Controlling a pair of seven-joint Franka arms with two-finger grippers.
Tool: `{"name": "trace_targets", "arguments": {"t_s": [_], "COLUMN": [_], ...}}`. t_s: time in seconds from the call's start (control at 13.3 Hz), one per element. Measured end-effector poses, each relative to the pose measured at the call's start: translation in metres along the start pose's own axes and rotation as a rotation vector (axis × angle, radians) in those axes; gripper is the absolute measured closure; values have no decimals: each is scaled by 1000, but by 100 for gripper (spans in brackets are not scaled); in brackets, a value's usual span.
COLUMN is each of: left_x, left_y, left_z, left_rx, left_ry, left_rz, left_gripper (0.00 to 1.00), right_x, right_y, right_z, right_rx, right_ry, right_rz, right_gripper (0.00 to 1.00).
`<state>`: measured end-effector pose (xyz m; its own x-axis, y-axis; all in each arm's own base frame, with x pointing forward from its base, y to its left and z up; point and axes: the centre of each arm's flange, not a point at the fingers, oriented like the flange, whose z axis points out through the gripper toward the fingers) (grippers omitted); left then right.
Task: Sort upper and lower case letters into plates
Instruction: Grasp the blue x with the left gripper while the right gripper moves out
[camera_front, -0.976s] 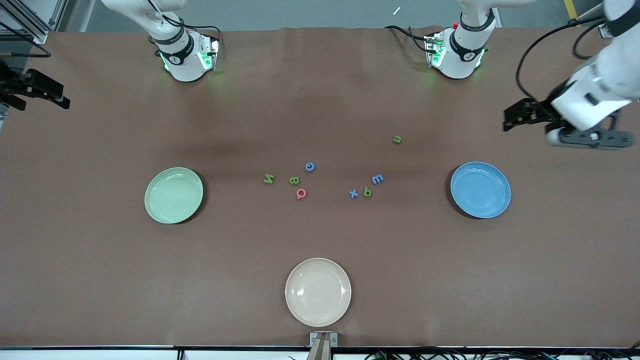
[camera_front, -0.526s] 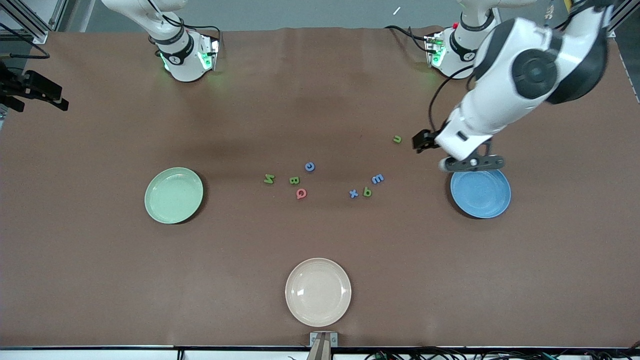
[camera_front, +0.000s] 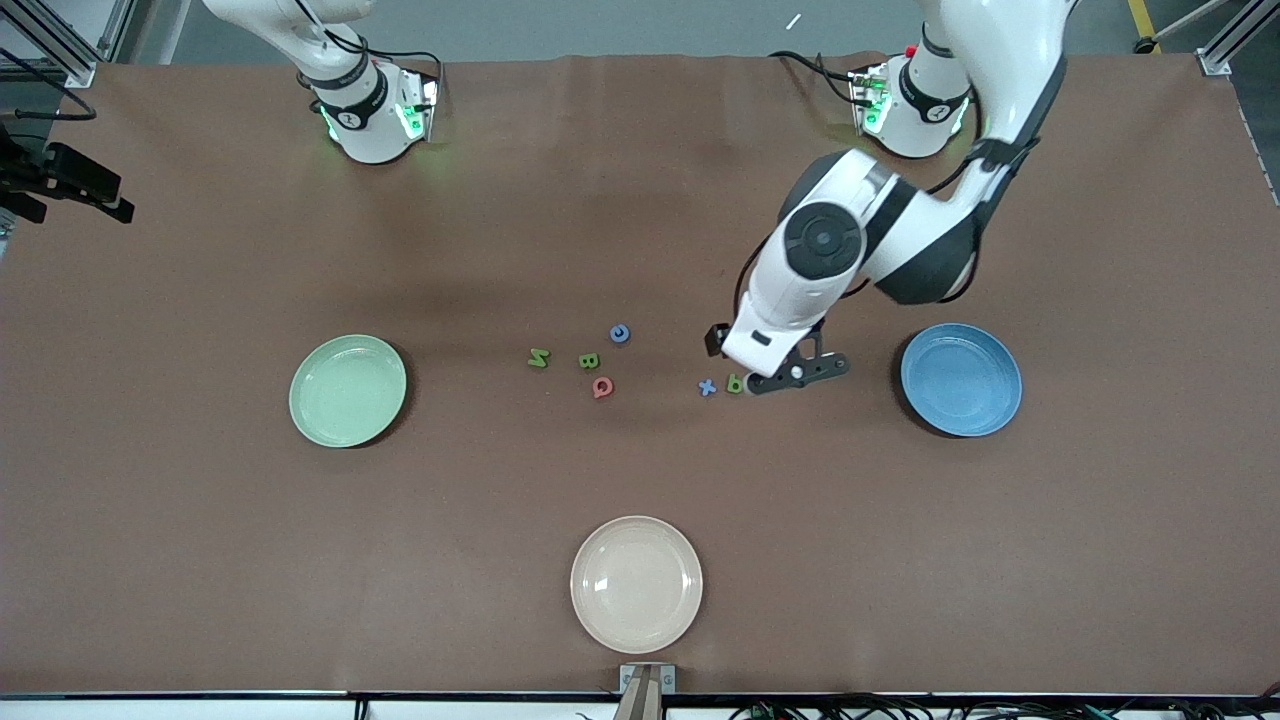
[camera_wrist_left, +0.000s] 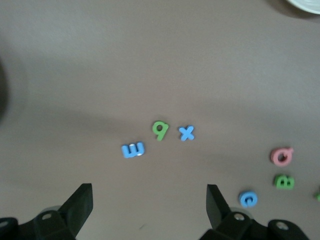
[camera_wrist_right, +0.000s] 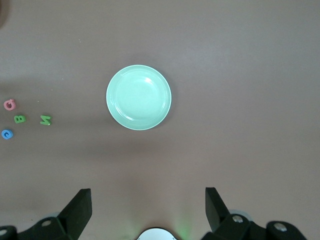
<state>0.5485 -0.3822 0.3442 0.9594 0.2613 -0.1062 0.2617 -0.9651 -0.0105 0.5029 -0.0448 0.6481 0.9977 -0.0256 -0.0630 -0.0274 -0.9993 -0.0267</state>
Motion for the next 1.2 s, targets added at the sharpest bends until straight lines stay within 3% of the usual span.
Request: {"name": "trace_targets", "arguments": {"t_s": [0.53, 1.2], "left_x": [5, -12], "left_y": [44, 39], "left_z": [82, 149], "left_rx": [-16, -39], "left_ry": [34, 64], "left_rz": [-189, -150], "left_gripper": [0, 0], "right_x": [0, 1], "right_y": [2, 13], "right_z": [0, -5], "right_rx": [0, 0], "right_ry": [4, 16], "right_rz": [-27, -9], "right_gripper": [0, 0]}}
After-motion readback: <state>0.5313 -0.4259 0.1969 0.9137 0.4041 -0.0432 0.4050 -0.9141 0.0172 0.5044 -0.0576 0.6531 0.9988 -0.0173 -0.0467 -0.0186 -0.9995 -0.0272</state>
